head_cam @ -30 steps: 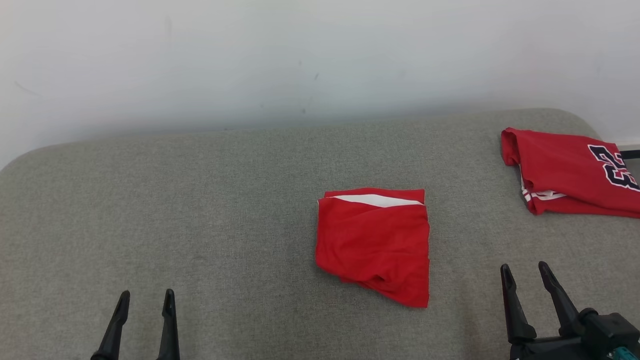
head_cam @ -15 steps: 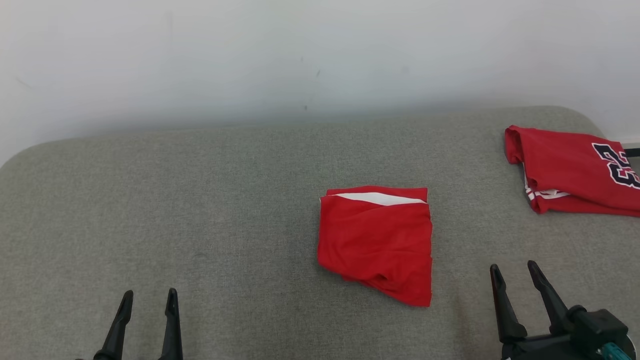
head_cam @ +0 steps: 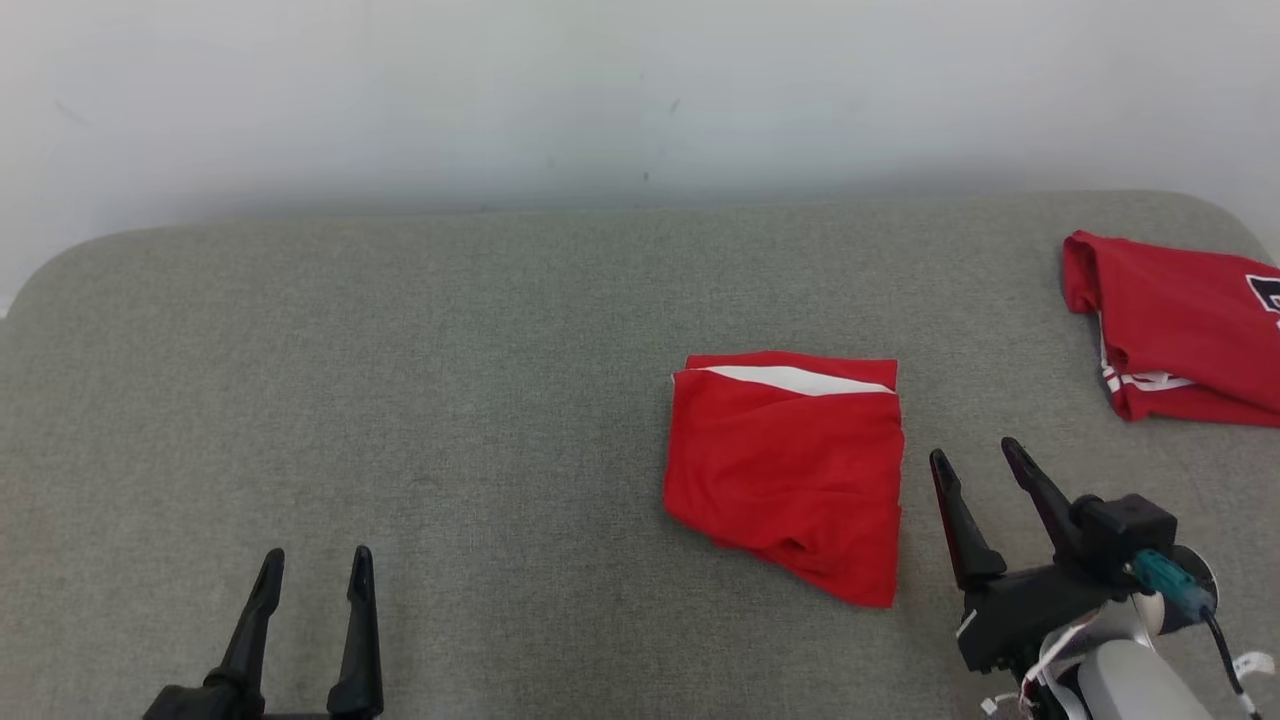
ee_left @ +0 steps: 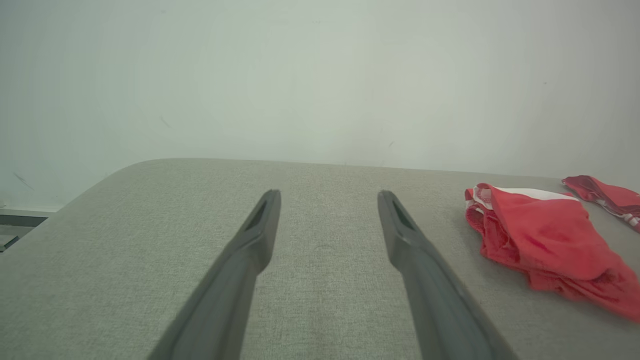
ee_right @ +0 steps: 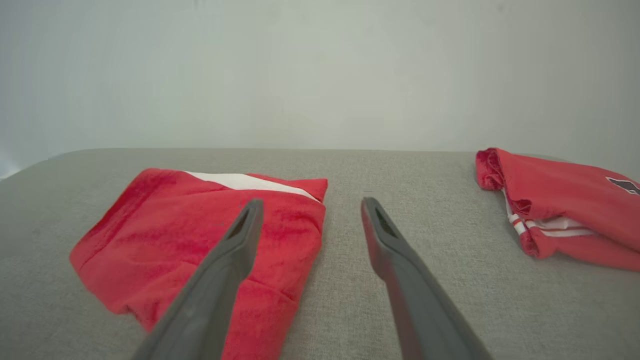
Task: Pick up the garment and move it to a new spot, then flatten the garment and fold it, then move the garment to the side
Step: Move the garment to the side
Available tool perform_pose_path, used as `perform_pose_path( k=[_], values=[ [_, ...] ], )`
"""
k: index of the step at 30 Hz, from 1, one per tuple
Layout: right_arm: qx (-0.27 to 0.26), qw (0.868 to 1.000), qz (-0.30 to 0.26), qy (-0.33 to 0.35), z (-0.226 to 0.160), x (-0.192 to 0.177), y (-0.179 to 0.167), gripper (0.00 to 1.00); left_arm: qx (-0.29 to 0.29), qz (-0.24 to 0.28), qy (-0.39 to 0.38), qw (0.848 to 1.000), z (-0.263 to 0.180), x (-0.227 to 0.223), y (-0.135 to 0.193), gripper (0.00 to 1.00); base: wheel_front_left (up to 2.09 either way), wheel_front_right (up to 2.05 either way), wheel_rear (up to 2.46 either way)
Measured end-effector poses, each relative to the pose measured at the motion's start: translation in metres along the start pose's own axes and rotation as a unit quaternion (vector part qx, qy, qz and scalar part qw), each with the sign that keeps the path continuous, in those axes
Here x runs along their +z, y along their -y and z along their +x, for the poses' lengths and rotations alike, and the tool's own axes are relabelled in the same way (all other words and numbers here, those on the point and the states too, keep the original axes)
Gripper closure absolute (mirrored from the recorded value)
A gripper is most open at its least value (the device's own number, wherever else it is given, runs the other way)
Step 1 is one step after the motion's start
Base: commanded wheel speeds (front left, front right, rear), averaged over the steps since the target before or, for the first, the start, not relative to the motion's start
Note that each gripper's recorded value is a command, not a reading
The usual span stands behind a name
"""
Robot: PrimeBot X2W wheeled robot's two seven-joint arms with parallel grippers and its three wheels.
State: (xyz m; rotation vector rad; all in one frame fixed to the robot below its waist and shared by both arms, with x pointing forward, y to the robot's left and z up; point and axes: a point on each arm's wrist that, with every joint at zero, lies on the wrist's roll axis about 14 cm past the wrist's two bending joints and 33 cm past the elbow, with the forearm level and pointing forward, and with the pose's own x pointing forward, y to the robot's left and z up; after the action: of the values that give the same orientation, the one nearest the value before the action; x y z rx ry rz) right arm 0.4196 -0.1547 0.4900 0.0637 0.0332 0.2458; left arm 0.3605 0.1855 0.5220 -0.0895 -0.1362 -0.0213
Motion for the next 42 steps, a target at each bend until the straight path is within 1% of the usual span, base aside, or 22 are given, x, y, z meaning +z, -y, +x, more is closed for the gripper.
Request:
perform_pose_path(
  k=[6, 12, 20, 26, 27, 28, 29, 31, 35, 37, 42],
  values=[
    [0.003, 0.998, 0.006, -0.062, 0.026, -0.029, 0.000, 0.00, 0.009, 0.000, -0.008, 1.000, 0.002, -0.005, -0.006, 0.00, 0.00, 0.00, 0.00],
    [0.011, 0.992, 0.017, -0.121, 0.043, -0.061, -0.007, 0.00, 0.018, -0.002, -0.014, 1.000, 0.007, -0.010, -0.011, 0.00, 0.00, 0.00, 0.00],
    [0.019, 0.981, 0.042, -0.189, 0.043, -0.105, -0.024, 0.00, 0.026, -0.003, -0.023, 0.999, 0.008, -0.016, -0.016, 0.00, 0.00, 0.00, 0.00],
    [0.016, 0.977, 0.061, -0.202, 0.046, -0.113, -0.028, 0.00, 0.024, -0.003, -0.025, 0.999, 0.011, -0.018, -0.013, 0.00, 0.00, 0.00, 0.00],
    [0.015, 0.976, 0.067, -0.206, 0.046, -0.115, -0.030, 0.21, 0.024, -0.004, -0.025, 0.999, 0.011, -0.018, -0.013, 0.00, 0.00, 0.00, 0.00],
    [0.017, 0.976, 0.067, -0.208, 0.047, -0.115, -0.031, 0.68, 0.022, -0.004, -0.025, 0.999, 0.012, -0.018, -0.012, 0.00, 0.00, 0.00, 0.00],
    [0.018, 0.975, 0.069, -0.208, 0.047, -0.115, -0.031, 1.00, 0.022, -0.004, -0.024, 0.999, 0.012, -0.018, -0.011, 0.00, 0.00, 0.00, 0.00],
    [0.025, 0.975, 0.065, -0.209, 0.051, -0.113, -0.032, 1.00, 0.023, -0.005, -0.025, 0.999, 0.014, -0.019, -0.010, 0.00, 0.00, 0.00, 0.00],
    [0.039, 0.976, 0.027, -0.212, 0.058, -0.109, -0.021, 1.00, 0.016, -0.009, -0.027, 0.999, 0.020, -0.022, -0.005, 0.00, 0.00, 0.00, 0.00],
    [0.043, 0.977, -0.001, -0.211, 0.065, -0.103, -0.007, 1.00, 0.011, -0.013, -0.028, 0.999, 0.025, -0.024, -0.001, 0.00, 0.00, 0.00, 0.00],
    [0.037, 0.974, -0.073, -0.213, 0.080, -0.088, 0.042, 1.00, -0.010, -0.020, -0.028, 0.999, 0.045, -0.030, 0.010, 0.00, 0.00, 0.00, 0.00]
  ],
)
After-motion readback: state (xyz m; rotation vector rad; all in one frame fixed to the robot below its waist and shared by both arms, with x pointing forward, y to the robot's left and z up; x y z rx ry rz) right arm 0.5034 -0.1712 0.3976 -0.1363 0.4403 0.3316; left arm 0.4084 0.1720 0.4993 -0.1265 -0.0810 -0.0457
